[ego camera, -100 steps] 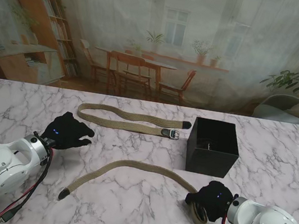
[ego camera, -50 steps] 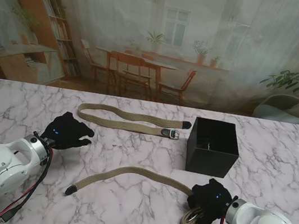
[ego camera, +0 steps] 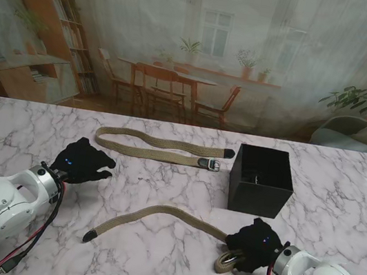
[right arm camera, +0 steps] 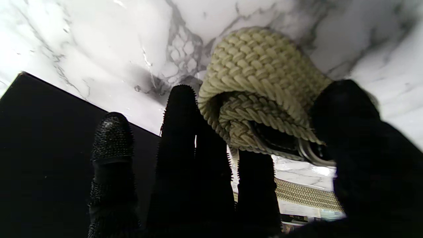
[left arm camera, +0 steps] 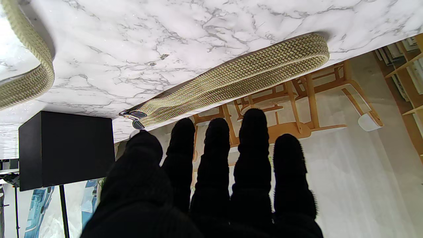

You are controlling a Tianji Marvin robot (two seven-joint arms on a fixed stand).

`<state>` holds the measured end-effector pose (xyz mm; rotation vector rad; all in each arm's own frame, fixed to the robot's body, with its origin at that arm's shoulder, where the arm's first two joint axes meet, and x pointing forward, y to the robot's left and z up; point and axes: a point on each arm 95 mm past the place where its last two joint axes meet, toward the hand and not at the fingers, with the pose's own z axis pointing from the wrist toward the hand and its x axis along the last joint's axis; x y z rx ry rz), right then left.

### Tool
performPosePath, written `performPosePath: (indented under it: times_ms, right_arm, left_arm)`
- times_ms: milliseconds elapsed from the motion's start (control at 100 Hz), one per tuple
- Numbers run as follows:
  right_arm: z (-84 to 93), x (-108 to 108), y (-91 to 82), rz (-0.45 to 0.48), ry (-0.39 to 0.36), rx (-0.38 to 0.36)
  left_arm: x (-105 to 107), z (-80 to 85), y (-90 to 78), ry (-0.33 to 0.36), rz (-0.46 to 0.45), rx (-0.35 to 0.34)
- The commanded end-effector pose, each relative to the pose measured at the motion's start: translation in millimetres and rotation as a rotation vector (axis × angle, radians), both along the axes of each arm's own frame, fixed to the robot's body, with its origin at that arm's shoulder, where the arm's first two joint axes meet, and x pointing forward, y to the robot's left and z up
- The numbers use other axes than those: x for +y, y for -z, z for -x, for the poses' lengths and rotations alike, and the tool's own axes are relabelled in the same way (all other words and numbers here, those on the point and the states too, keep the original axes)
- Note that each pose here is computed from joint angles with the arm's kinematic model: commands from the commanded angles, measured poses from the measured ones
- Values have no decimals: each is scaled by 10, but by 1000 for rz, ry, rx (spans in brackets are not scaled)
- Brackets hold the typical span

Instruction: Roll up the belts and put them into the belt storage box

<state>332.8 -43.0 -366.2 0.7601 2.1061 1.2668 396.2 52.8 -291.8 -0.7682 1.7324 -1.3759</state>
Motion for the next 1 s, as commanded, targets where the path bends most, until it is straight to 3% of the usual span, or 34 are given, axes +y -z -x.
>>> performPosePath:
  times_ms: [0,510,990]
  right_arm:
    - [23,-24,89,1,-2,-1]
    - [-37,-37,162,-116,-62,-82]
    - [-47,-26,180,-163,-42,-144]
  left_arm:
    - [-8,4,25,-1,-8,15]
    - [-10,-1,28,-1,-7,13]
    - [-9,0,27,-2,-9,13]
